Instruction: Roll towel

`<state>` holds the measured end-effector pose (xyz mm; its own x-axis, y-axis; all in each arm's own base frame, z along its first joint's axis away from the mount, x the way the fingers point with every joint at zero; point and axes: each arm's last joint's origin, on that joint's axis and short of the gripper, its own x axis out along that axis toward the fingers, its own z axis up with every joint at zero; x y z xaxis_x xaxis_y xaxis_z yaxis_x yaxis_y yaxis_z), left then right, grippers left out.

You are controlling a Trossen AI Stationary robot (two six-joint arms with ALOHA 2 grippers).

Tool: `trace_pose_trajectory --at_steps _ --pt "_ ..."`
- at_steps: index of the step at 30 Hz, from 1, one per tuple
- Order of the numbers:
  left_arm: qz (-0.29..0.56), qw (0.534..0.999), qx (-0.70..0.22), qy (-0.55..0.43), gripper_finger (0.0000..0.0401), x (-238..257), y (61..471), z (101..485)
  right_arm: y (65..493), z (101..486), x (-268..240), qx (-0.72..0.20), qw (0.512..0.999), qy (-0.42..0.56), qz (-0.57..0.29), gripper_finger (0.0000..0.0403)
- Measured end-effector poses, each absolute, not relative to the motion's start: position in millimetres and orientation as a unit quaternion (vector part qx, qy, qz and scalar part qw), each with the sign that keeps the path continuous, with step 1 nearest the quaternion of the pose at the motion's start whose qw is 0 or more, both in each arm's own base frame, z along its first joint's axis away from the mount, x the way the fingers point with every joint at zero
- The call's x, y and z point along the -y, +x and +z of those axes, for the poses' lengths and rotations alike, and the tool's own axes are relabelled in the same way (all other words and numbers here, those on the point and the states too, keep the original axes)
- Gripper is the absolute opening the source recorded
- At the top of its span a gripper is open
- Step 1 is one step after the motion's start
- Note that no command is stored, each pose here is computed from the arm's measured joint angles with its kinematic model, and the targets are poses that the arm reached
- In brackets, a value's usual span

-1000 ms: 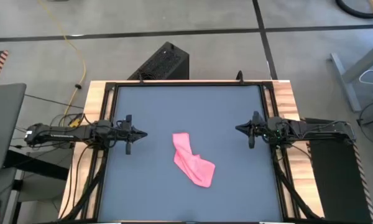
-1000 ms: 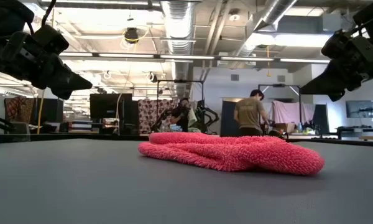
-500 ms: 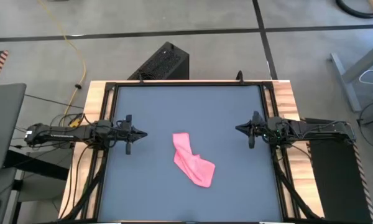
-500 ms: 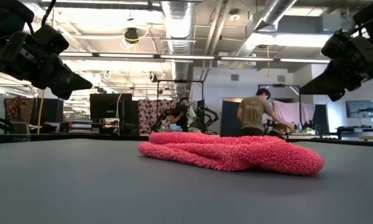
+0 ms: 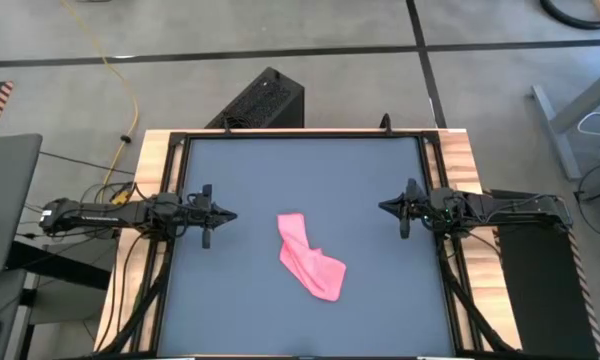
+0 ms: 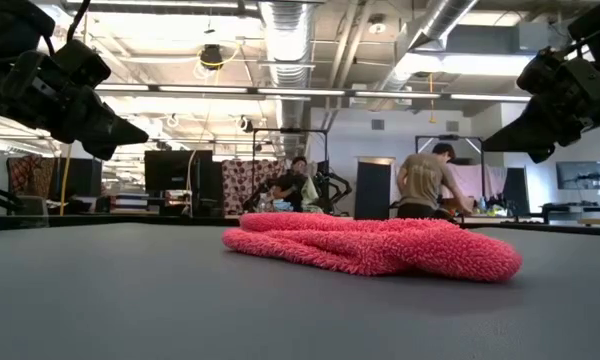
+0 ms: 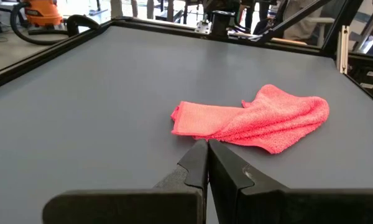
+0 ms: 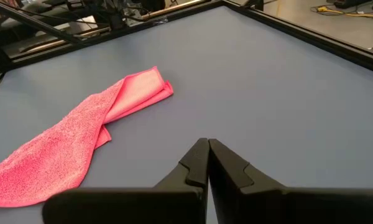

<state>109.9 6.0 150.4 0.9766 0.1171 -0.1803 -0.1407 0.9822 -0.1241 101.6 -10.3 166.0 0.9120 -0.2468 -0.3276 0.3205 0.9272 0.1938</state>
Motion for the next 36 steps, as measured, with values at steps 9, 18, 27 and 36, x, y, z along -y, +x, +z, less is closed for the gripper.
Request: trace_pose_trajectory --at_steps 9,18,27,36 --pt "0.065 0.992 -0.086 -0.068 0.0000 -6 110 150 102 166 10 -0.150 0.970 0.123 -0.146 0.0038" --pt "0.065 0.992 -0.086 -0.068 0.0000 -6 110 150 102 166 10 -0.150 0.970 0.123 -0.146 0.0038" --pt "0.083 0.972 -0.067 -0.210 0.0000 -7 110 152 102 167 10 -0.143 0.971 0.124 -0.146 0.0038" --pt "0.124 0.967 -0.035 -0.219 0.0000 -9 110 156 106 188 12 -0.024 0.971 0.188 -0.148 0.0038"
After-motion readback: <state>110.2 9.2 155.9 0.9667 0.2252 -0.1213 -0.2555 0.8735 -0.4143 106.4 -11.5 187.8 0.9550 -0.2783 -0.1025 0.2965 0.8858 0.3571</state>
